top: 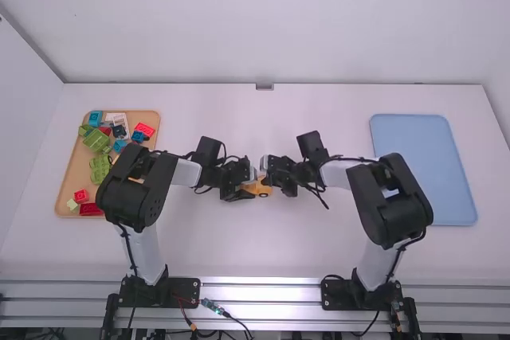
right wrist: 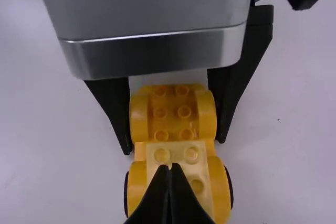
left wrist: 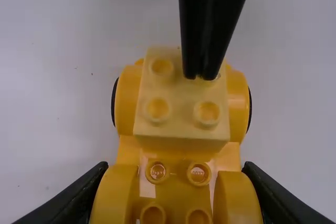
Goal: Assemble lego blocks to make yellow taxi
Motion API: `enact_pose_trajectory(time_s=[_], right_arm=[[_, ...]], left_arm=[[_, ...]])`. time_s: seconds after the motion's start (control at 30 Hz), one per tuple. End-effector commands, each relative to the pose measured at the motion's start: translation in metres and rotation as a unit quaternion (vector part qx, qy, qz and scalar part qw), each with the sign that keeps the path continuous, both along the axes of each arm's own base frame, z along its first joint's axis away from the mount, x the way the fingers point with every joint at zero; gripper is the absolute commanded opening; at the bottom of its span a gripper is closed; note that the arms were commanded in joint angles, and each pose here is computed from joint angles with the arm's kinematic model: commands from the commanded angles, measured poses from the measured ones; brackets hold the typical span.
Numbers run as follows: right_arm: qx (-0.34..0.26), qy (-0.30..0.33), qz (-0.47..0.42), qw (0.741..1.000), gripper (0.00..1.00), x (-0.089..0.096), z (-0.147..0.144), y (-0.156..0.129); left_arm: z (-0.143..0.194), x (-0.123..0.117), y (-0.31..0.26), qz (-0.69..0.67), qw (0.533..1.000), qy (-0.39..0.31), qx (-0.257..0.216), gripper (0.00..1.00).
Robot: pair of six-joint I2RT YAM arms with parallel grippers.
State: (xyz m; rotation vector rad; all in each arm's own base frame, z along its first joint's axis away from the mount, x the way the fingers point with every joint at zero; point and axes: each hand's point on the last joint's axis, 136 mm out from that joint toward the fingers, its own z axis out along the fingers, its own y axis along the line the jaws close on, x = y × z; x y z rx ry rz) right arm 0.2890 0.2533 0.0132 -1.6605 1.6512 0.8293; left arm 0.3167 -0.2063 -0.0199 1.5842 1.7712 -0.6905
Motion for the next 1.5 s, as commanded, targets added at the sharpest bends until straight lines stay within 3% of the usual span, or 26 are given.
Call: enact_pose_trajectory(time_s=[0.0, 0.33, 0.6, 0.73, 0.83, 1.0, 1.17, 1.3, 1.43, 1.47], right_arm=[[-0.038, 0.023, -0.027, 0.999, 0.00, -0.004, -0.020, -0.010], [-0.090, 0.016, -0.014, 0.996, 0.00, -0.012, -0.032, -0.003], [-0.089, 0.050, -0.006, 0.995, 0.00, -0.001, -0.052, -0.003], [-0.050, 0.057, 0.031, 0.997, 0.00, -0.001, -0.028, -0.004], [0.007, 0.018, 0.076, 0.997, 0.00, -0.007, 0.008, -0.013], [0.088, -0.036, 0.093, 0.991, 0.00, -0.013, 0.040, -0.028], [0.141, -0.082, 0.078, 0.983, 0.00, -0.005, 0.072, -0.044], [0.146, -0.109, 0.048, 0.982, 0.00, 0.006, 0.109, -0.062], [0.107, -0.091, -0.001, 0.990, 0.01, 0.016, 0.117, -0.072], [0.101, -0.087, -0.009, 0.991, 0.13, 0.017, 0.117, -0.073]], left_arm=[[-0.041, -0.011, 0.028, 0.027, 0.995, 0.019, 0.097, 0.02], [-0.041, -0.011, 0.028, 0.027, 0.995, 0.018, 0.096, 0.02], [-0.041, -0.011, 0.028, 0.027, 0.995, 0.019, 0.096, 0.02], [-0.041, -0.011, 0.028, 0.027, 0.995, 0.018, 0.096, 0.02], [-0.041, -0.010, 0.027, 0.027, 0.995, 0.016, 0.095, 0.02], [-0.040, -0.010, 0.026, 0.025, 0.995, 0.017, 0.092, 0.02], [-0.041, -0.011, 0.027, 0.026, 0.995, 0.021, 0.092, 0.02], [-0.036, -0.015, 0.020, 0.015, 0.997, 0.026, 0.069, 0.02], [-0.034, -0.018, 0.016, 0.008, 0.998, 0.028, 0.061, 0.02], [-0.034, -0.017, 0.016, 0.009, 0.998, 0.028, 0.061, 0.02]])
